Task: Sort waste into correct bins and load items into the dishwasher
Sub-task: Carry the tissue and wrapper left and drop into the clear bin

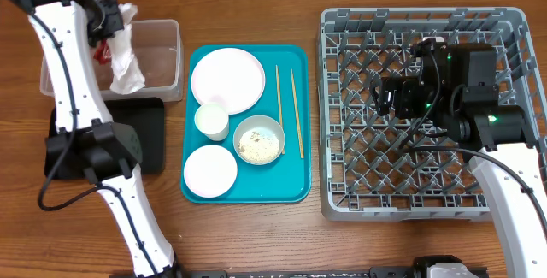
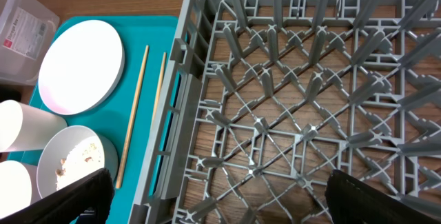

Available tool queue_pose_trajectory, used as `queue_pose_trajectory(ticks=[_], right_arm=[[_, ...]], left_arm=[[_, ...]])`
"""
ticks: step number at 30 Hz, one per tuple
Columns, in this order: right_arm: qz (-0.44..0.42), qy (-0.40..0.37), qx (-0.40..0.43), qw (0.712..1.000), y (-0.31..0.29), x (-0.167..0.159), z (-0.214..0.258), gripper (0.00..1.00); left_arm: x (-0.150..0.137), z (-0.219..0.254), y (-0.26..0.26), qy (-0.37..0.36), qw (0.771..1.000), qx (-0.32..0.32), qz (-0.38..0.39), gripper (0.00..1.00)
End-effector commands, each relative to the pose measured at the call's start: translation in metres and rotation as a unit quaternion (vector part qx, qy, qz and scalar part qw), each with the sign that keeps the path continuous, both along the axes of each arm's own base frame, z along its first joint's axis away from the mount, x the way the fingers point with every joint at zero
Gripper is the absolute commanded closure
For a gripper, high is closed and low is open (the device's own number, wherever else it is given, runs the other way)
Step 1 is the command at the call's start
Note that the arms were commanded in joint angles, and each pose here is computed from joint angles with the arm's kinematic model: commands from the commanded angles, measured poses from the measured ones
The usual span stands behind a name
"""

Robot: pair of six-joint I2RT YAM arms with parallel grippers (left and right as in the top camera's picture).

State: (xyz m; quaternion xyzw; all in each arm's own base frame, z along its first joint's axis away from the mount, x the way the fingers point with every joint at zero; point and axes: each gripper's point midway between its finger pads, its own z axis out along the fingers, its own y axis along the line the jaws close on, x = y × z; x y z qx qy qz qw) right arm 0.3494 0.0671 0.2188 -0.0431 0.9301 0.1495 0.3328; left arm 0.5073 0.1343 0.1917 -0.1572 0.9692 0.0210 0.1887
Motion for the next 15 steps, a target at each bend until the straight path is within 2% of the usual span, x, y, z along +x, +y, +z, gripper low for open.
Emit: queue_pose_trajectory(ticks=[1,3,4,6,9,11,13,15], right_arm=[[-0.008,-0.013,0.001,1.000,-0.003,0.004,0.010,0.00],[-0.008,-0.013,0.001,1.000,-0.003,0.004,0.011,0.00],[-0.008,-0.013,0.001,1.000,-0.003,0.004,0.011,0.00],[-0.008,-0.014,0.001,1.000,-0.003,0.005,0.011,0.00],[-0.008,-0.015,0.001,1.000,-0.003,0.005,0.011,0.00],[-0.008,-0.015,0.001,1.000,-0.003,0.005,0.011,0.00],[-0.018,-0.011,0.010,1.000,-0.003,0.005,0.011,0.00],[-0.019,-0.010,0.011,1.000,-0.003,0.005,0.011,0.00]], left_arm=[[0.004,-0.042,0.015,0.023,0.999,-0.014,0.039,0.96],[0.008,-0.058,0.019,0.024,0.999,-0.022,0.042,0.94],[0.008,-0.064,0.018,0.027,0.998,-0.029,0.041,0.77],[0.006,-0.067,0.015,0.032,0.998,-0.038,0.038,0.25],[0.006,-0.034,0.003,0.005,0.998,-0.058,0.007,0.10],[0.003,0.003,-0.005,-0.025,0.998,-0.062,-0.016,0.05],[-0.009,0.049,-0.023,-0.061,0.994,-0.073,-0.061,0.05],[-0.032,0.089,-0.043,-0.086,0.988,-0.085,-0.100,0.15]])
